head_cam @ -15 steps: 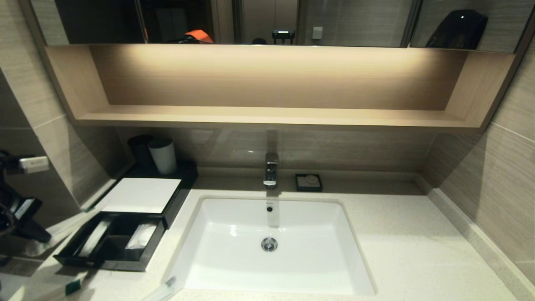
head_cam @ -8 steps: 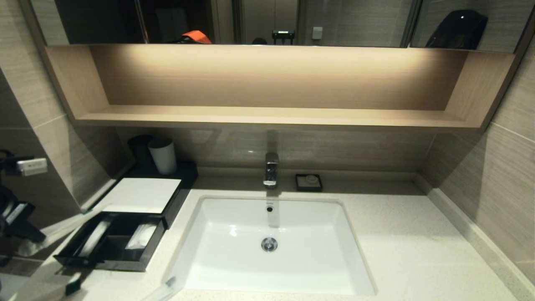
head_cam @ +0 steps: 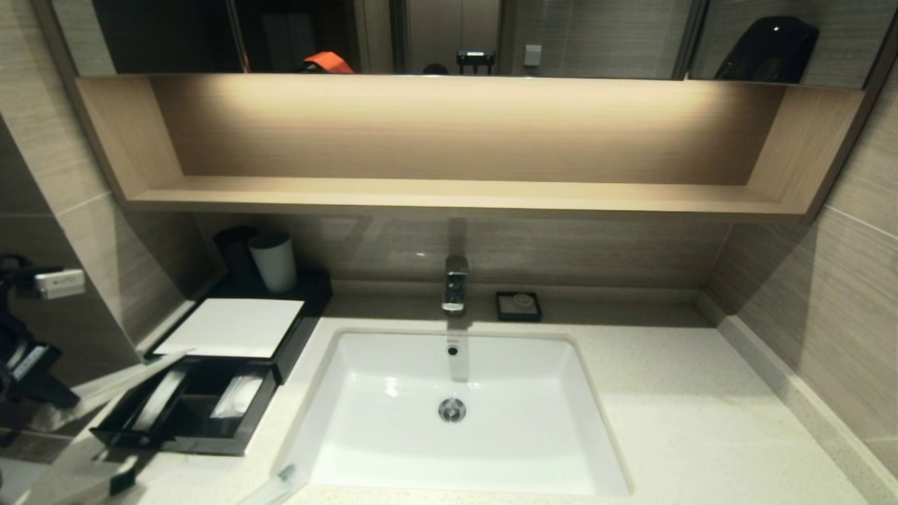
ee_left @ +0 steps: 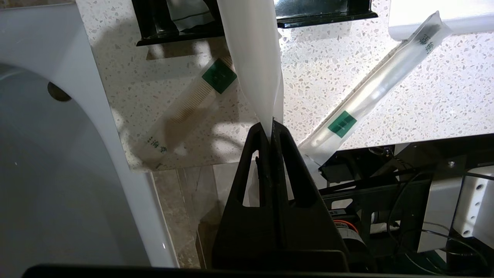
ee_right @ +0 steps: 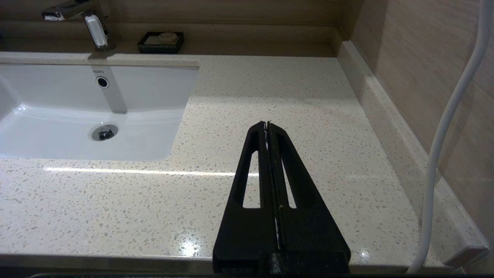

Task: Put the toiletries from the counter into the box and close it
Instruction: Place the bathroom toiletry into the drawer

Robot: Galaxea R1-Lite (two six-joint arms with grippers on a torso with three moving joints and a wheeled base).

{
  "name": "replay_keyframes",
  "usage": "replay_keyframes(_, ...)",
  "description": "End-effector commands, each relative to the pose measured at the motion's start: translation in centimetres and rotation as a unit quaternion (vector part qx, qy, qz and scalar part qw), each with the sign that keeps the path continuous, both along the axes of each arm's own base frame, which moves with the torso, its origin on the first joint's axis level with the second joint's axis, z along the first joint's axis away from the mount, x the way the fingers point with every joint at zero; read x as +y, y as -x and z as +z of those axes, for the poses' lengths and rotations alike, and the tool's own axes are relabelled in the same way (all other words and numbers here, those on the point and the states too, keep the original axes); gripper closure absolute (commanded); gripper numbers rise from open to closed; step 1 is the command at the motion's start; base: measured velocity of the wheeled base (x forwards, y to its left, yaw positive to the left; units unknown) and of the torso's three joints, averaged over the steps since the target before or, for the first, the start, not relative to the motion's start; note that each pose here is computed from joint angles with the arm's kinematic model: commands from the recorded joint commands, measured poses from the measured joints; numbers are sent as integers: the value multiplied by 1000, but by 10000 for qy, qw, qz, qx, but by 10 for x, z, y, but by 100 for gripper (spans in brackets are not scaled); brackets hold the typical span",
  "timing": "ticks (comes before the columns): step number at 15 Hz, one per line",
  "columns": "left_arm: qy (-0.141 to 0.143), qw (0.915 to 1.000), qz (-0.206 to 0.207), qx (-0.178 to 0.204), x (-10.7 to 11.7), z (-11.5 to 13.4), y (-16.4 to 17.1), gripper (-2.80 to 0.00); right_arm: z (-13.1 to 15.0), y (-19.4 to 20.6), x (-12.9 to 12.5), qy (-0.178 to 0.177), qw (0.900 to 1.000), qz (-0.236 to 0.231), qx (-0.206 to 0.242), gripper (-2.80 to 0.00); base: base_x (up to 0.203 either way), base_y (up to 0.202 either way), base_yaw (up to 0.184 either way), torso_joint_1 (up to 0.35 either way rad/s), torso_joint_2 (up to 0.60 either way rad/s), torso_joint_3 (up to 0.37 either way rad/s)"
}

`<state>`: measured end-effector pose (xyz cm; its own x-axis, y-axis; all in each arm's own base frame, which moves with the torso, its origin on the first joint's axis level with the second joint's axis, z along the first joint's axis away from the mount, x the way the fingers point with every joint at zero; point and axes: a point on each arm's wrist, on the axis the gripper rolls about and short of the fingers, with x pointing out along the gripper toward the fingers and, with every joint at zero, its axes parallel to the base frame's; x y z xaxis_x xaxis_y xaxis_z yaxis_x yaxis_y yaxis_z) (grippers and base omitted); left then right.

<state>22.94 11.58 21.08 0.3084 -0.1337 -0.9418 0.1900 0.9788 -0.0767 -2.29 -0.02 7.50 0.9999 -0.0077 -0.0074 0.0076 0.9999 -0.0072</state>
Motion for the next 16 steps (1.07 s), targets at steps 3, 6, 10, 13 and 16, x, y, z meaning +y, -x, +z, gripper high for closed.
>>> replay_keyframes(3,0,10000,2,60,5,-7,-4,0,0,0,0,3,10000,0,1,0,0,0,0,0,0,0)
replay_keyframes(6,43,9998,96,165,13,-14,-5,0,0,0,0,3,10000,0,1,0,0,0,0,0,0,0)
replay_keyframes(10,29,9998,43,182,13,-20,1,0,0,0,0,3,10000,0,-7,0,0,0,0,0,0,0)
replay_keyframes(13,-26,9999,-63,131,14,-25,-2,0,0,0,0,3,10000,0,1,0,0,0,0,0,0,0)
replay_keyframes(16,-84,9999,-87,44,18,-31,-8,0,0,0,0,10,10000,0,1,0,0,0,0,0,0,0)
